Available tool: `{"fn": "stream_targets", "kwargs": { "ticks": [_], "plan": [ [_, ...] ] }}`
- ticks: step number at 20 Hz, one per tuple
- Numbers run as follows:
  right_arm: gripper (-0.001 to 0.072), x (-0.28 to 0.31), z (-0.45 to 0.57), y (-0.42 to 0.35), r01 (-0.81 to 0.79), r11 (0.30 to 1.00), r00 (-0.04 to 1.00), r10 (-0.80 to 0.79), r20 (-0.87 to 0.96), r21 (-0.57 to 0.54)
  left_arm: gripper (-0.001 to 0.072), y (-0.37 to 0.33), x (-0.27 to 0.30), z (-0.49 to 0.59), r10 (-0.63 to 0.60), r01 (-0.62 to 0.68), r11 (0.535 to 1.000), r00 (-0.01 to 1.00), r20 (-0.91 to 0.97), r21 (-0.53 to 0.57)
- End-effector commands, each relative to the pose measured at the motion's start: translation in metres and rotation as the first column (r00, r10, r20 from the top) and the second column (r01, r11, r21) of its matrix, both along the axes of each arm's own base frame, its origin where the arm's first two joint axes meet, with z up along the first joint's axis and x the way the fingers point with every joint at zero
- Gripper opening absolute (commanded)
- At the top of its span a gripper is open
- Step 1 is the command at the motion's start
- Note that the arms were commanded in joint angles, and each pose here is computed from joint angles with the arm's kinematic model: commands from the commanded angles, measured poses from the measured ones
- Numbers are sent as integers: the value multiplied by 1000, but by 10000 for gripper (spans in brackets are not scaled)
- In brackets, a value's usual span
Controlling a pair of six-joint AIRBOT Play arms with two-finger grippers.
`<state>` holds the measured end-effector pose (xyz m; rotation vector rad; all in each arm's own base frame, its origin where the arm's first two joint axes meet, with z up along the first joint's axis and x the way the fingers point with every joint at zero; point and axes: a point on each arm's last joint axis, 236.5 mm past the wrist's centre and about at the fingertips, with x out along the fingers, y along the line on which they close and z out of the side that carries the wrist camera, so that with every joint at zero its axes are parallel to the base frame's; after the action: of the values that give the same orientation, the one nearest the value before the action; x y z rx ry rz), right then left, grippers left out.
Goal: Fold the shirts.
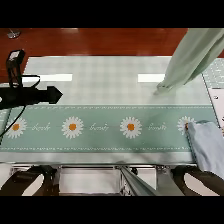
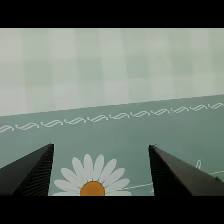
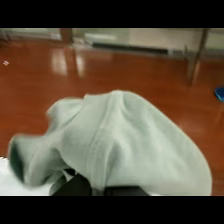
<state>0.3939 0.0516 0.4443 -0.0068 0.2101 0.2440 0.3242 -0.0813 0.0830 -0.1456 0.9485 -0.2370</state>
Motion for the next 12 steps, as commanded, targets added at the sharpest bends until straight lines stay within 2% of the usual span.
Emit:
{"fn": "stream_targets", "kwargs": {
  "ticks": [1, 3, 5, 8, 12],
  "plan": [
    [28, -55, 26, 39, -103, 995, 994, 104, 42, -19, 702, -3, -6, -8, -1, 1, 1000, 1000, -16, -13],
    [28, -64, -2, 69, -198, 980, 978, 197, -69, -11, 703, -2, -2, -6, 5, -5, 1000, 1000, 3, -16],
    [28, -66, -58, 114, -323, 946, 918, 316, -240, 10, 702, -2, 0, -4, 7, -7, 1000, 1000, 13, -17],
    [29, -60, -169, 191, -435, 897, 774, 417, -477, 78, 702, -2, 1, -6, 8, -8, 1000, 1000, 9, -17],
    [29, -67, -331, 287, -488, 861, 560, 434, -706, 143, 703, -2, 2, -12, 7, -8, 1000, 1000, -8, -14]
  ]
}}
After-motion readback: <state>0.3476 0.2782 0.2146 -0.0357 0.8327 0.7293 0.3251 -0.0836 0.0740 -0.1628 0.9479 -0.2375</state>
